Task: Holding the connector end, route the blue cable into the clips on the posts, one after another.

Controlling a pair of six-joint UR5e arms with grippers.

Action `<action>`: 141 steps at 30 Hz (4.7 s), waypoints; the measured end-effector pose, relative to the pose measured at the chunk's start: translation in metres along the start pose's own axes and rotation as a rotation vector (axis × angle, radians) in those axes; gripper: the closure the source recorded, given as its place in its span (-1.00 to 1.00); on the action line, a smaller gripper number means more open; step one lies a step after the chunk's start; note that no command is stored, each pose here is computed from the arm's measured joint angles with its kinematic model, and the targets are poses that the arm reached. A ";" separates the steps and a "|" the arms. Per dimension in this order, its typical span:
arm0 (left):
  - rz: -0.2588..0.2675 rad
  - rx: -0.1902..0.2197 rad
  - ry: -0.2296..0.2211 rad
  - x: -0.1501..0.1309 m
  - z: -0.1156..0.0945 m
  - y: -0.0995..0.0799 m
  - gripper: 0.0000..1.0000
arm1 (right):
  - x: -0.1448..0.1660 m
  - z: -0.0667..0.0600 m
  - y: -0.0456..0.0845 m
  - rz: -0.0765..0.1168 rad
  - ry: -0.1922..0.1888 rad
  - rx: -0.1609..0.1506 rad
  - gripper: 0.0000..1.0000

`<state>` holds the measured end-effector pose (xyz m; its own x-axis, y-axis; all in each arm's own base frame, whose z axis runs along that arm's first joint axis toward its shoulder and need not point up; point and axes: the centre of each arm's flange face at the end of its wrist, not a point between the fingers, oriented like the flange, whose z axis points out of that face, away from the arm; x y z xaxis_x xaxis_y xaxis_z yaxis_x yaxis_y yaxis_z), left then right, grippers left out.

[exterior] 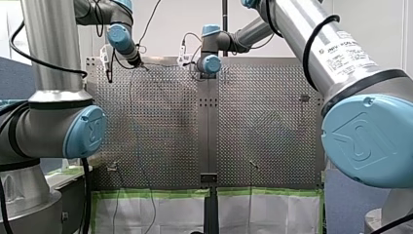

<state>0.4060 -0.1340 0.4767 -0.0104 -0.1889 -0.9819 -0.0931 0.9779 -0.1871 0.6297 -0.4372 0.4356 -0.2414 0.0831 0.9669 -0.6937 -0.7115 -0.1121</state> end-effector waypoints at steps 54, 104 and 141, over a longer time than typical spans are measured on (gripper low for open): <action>0.140 -0.039 -0.048 0.002 0.007 -0.011 -0.97 | -0.004 0.000 0.006 0.001 -0.019 -0.010 1.00; 0.100 0.121 -0.036 0.023 0.064 -0.070 -0.97 | -0.005 -0.002 0.001 0.001 -0.022 -0.006 1.00; 0.089 0.088 -0.109 0.019 0.079 -0.070 1.00 | -0.005 -0.001 0.006 0.002 -0.024 -0.012 1.00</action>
<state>0.4910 -0.1990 0.4686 0.0937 -0.0947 -0.9911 -0.0089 0.9953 -0.0960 0.6262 -0.4414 0.4297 -0.2266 0.0646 0.9718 -0.7010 -0.7035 -0.1167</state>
